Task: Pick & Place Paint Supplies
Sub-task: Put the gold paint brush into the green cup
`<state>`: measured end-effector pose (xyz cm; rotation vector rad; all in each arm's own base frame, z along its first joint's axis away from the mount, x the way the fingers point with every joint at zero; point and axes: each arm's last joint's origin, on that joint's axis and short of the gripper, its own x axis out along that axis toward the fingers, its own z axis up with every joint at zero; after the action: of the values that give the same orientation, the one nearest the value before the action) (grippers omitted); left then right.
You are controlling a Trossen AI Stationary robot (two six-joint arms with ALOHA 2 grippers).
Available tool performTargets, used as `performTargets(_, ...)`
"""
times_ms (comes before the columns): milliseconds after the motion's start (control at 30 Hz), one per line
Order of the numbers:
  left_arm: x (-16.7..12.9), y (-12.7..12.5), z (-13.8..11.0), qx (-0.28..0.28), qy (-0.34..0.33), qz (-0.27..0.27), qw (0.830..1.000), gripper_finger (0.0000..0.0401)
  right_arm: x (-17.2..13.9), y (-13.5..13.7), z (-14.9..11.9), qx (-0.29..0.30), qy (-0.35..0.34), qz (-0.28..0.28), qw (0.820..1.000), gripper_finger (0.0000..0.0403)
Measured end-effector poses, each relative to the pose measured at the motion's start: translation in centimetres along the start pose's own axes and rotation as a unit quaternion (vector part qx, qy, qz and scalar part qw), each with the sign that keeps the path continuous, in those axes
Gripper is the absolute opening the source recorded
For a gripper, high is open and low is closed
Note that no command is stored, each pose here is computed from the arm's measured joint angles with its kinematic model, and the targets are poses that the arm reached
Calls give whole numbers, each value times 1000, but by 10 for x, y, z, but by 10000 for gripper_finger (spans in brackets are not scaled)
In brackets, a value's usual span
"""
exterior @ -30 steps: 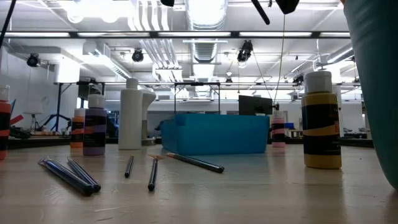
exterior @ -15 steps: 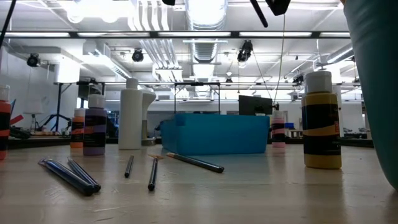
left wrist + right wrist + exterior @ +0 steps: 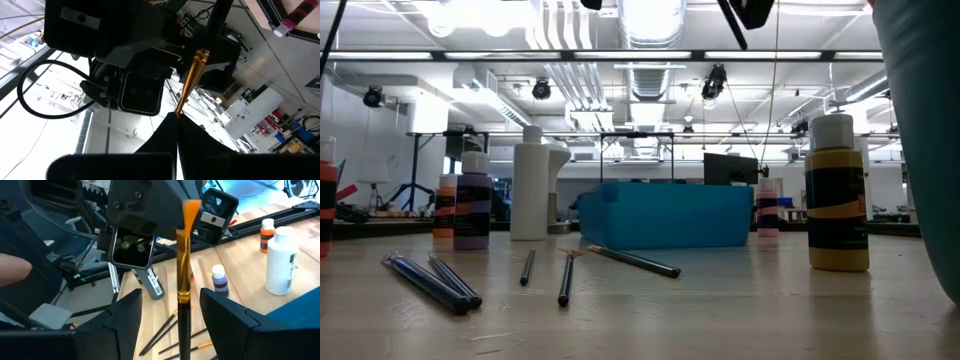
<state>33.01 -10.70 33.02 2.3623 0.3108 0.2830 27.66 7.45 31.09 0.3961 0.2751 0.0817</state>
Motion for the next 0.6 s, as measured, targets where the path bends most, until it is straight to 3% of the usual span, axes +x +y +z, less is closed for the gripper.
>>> performTargets(200, 0, 0, 0, 0, 0, 0, 1000, 0, 2, -3, 3, 0, -12, 0, 1000, 156)
performTargets(467, 0, 0, 0, 0, 0, 0, 1000, 0, 1, -3, 4, -17, -12, -1, 1000, 26)
performTargets(600, 0, 0, 0, 0, -1, 1, 1000, 0, 1, -3, 4, -25, -11, -1, 1000, 23)
